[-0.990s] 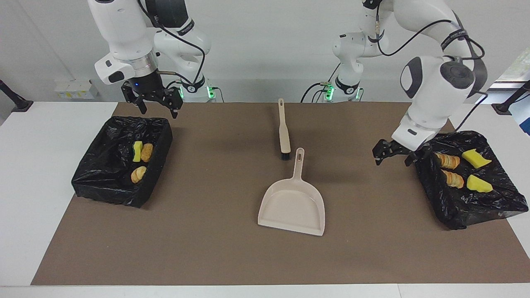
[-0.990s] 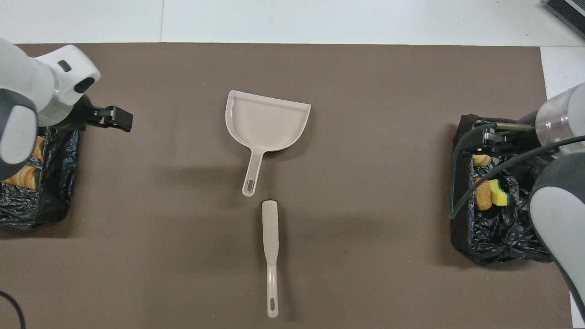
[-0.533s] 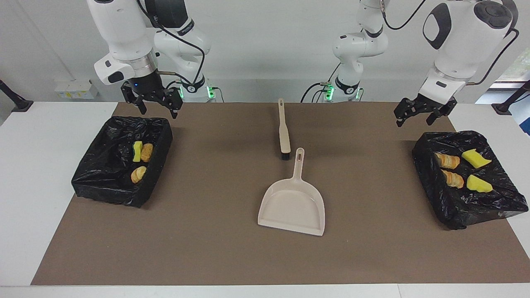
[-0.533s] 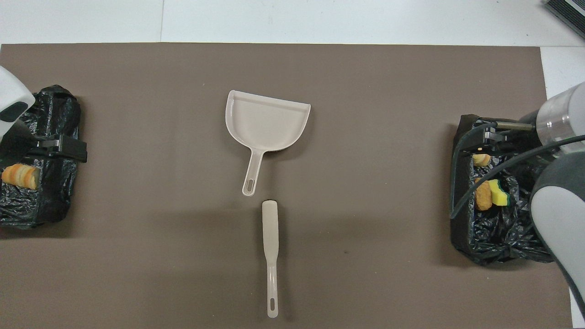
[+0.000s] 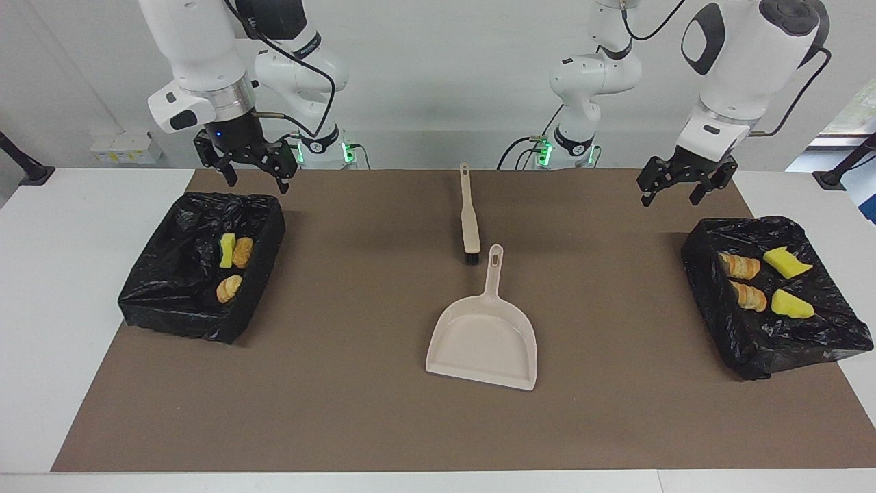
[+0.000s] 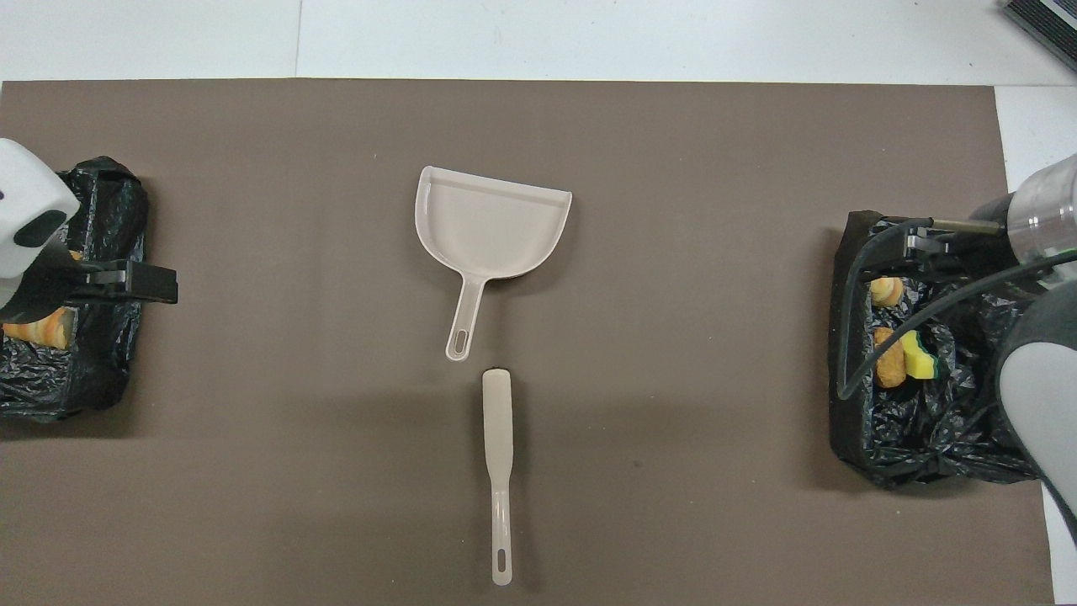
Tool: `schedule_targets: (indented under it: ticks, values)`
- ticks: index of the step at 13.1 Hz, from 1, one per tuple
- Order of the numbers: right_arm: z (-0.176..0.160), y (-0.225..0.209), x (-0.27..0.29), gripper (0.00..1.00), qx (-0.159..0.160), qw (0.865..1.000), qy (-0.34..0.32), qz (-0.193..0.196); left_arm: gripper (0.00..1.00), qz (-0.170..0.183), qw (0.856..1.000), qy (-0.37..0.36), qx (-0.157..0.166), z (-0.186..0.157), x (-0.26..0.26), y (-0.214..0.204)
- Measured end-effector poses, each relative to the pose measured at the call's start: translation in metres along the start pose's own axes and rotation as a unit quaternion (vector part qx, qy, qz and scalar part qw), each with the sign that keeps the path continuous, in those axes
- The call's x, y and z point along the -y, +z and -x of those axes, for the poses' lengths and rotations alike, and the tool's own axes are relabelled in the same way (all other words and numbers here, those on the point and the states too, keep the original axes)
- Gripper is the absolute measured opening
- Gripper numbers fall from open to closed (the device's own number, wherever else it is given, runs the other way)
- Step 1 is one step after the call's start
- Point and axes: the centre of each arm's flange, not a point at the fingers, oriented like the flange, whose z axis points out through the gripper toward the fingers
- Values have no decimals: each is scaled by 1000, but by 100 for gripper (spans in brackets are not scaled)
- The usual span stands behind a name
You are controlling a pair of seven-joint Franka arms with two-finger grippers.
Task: Sweep and dump trash in bin
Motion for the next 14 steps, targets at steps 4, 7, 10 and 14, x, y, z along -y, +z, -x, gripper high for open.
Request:
schedule_targets:
  ticks: [4, 7, 10, 14]
  values:
    - [5, 1, 10, 100, 9, 1000, -10, 3, 100, 0, 1000, -14, -24, 0, 15, -27]
    - [5, 2, 4, 100, 18, 1000, -4, 5, 100, 0, 1000, -15, -21, 0, 16, -25]
    - [4, 1, -3, 100, 19, 1000, 1, 4, 100, 0, 1000, -15, -21, 0, 16, -25]
    - [4, 1, -1, 100, 19, 1000, 0, 4, 100, 0, 1000, -15, -21, 0, 16, -25]
